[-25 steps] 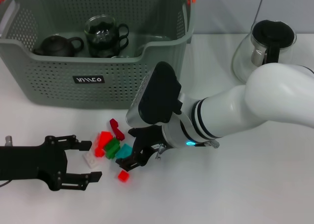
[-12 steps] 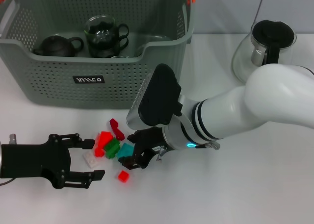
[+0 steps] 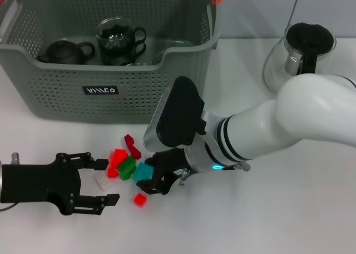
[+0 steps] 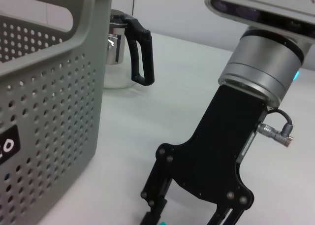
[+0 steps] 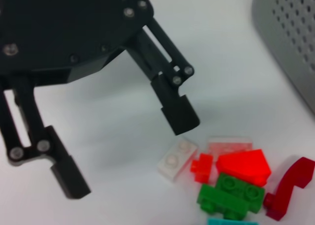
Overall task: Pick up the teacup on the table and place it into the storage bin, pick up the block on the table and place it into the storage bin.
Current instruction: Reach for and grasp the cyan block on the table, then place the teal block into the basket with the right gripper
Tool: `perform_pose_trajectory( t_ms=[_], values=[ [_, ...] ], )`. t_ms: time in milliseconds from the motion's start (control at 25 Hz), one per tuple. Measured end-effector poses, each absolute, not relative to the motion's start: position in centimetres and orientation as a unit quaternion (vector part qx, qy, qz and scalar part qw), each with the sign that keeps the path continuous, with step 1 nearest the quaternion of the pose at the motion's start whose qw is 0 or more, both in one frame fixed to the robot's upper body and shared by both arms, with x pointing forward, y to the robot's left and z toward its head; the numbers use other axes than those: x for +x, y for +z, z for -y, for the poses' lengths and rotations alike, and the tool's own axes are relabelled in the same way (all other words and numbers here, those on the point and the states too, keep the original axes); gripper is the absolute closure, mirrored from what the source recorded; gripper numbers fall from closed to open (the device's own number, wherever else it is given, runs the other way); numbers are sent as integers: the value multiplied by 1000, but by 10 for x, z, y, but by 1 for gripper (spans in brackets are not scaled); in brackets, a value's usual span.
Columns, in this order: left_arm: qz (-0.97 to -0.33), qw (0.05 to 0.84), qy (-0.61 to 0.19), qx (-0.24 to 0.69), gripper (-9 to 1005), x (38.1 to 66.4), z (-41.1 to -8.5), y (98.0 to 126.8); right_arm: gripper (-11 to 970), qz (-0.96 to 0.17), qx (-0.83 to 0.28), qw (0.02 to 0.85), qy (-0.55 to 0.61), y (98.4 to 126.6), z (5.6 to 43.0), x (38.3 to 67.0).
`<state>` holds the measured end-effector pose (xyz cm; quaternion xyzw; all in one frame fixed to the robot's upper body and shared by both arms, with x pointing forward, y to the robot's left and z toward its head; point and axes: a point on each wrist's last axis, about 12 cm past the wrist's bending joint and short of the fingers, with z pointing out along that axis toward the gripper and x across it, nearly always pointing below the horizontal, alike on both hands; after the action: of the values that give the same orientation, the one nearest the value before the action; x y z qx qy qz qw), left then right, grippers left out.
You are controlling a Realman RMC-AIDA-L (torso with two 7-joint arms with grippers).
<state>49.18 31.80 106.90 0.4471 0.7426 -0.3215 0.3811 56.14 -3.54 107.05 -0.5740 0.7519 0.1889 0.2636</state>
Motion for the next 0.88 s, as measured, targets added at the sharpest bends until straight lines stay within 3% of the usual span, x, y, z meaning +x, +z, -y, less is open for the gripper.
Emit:
perform_pose_trajectory(
  t_ms=[320, 520, 880],
  values=[
    [-743, 383, -321, 446, 168, 492, -319, 1070, 451, -744, -581, 265, 196, 1074, 35, 558],
    [-745, 382, -319, 444, 168, 491, -322, 1071, 538, -745, -566, 281, 211, 1085, 43, 559],
    [-749, 381, -318, 439, 169, 489, -324, 1070, 539, -754, -514, 320, 256, 1149, 104, 571]
  ],
)
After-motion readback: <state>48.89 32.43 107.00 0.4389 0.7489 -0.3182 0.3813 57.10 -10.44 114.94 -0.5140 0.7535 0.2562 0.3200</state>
